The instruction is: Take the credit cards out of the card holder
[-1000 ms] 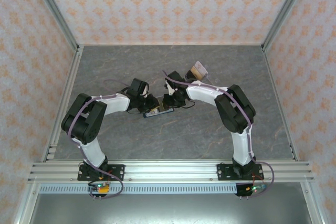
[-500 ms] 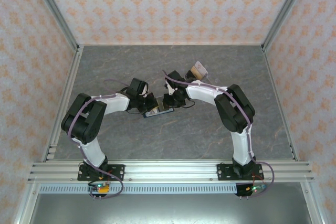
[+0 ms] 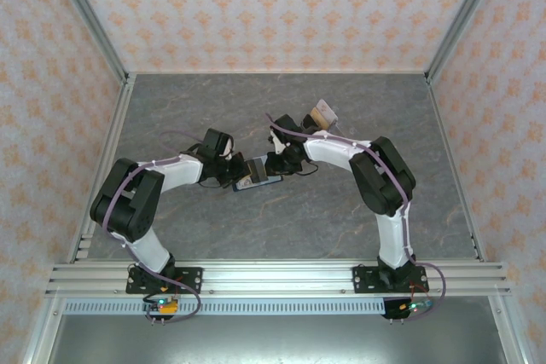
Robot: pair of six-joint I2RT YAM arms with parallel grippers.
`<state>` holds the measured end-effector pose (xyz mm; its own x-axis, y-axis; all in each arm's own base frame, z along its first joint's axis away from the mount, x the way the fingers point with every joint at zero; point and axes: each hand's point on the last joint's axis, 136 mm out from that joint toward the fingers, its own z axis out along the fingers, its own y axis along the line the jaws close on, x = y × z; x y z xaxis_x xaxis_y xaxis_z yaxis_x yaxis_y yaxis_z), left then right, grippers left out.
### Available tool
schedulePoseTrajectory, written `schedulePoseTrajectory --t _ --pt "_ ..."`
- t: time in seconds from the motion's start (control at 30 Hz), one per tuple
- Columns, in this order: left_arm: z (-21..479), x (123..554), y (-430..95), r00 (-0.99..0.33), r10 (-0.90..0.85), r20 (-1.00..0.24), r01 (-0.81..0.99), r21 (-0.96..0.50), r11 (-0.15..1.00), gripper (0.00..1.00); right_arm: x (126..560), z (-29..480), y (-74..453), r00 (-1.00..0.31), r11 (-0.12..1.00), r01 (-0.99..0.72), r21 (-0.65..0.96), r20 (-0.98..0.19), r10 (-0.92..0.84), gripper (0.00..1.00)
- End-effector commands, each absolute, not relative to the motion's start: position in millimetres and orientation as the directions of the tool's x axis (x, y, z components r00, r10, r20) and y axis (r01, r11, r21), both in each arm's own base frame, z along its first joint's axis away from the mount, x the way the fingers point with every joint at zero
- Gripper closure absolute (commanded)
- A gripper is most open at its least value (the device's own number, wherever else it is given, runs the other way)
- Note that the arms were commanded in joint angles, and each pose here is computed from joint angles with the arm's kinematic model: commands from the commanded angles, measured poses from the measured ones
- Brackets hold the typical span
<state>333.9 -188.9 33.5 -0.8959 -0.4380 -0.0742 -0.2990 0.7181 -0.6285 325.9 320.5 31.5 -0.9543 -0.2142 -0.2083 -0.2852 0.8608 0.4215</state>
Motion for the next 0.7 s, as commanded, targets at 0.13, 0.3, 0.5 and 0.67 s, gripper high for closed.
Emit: schedulePoseTrajectory --t 0.13,0.3,0.5,0.67 --pt "32 329 -183 -0.894 -0.442 -0.07 -0.309 -0.619 0.722 1.0 325 52 324 -0.945 0.858 -0.29 0.423 -0.27 -0.186 0.75" --pt "30 328 -183 -0.894 -0.443 -0.066 -0.313 -0.616 0.723 1.0 325 47 330 -0.949 0.855 -0.283 0.435 -0.256 -0.185 0.73" --pt "29 327 -182 -0.892 -0.448 -0.062 -0.319 -0.615 0.721 1.0 323 35 336 -0.955 0.862 -0.276 0.425 -0.223 -0.196 0.68" --pt "31 329 -184 -0.891 -0.45 -0.064 -0.315 -0.626 0.714 0.96 320 26 336 -0.959 0.866 -0.27 0.422 -0.196 -0.204 0.72"
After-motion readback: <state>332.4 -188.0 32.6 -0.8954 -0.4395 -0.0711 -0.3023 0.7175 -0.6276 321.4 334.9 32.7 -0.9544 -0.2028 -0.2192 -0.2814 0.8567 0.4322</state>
